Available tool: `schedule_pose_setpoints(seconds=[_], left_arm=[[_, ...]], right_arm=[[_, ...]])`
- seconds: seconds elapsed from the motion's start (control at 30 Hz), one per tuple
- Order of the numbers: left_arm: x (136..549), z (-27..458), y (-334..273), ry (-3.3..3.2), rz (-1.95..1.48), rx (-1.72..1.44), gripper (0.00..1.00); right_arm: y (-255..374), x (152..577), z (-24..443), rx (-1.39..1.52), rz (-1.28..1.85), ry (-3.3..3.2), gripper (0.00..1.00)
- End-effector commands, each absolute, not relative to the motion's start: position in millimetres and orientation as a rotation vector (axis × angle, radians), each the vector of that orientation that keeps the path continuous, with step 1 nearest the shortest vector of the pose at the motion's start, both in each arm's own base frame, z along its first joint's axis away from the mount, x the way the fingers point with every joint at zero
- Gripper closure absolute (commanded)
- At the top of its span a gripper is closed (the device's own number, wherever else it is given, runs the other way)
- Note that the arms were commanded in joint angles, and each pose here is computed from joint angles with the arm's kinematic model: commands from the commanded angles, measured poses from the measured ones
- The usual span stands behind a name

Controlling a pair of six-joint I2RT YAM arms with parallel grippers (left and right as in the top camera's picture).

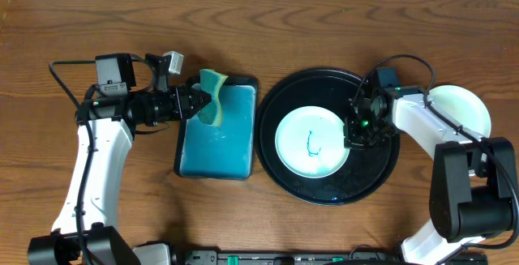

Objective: Clean dirty plates on tray and stack at the side
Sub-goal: 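Dip the green sponge into the blue water tray with the left gripper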

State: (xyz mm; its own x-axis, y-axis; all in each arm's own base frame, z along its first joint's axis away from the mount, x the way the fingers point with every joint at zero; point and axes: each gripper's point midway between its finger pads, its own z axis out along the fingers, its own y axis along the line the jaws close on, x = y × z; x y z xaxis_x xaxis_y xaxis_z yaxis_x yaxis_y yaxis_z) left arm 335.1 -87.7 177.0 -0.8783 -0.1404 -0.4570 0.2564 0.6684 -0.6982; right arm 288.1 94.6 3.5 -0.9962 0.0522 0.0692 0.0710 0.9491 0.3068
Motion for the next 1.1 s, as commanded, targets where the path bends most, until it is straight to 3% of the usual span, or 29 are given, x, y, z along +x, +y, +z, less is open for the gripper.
schedule_pose_setpoints(seconds=[0.0,0.83,1.07], left_arm=[[332.3,184.2,-90.8,2.37,-1.14,0.124,0.93],[332.3,184.0,-90.9,2.371,-1.139,0.124,0.92],[336.1,167.5,-85.2,2.452,-0.987,0.1,0.93]], right_arm=[[95.5,285.5,2.2,-0.063,-0.471,-3.041,0.99],[95.7,286.6,2.1,-0.062,-0.473,-3.045,0.99],[95.9,287.4,2.2,-0.061,-0.475,-3.049,0.99]])
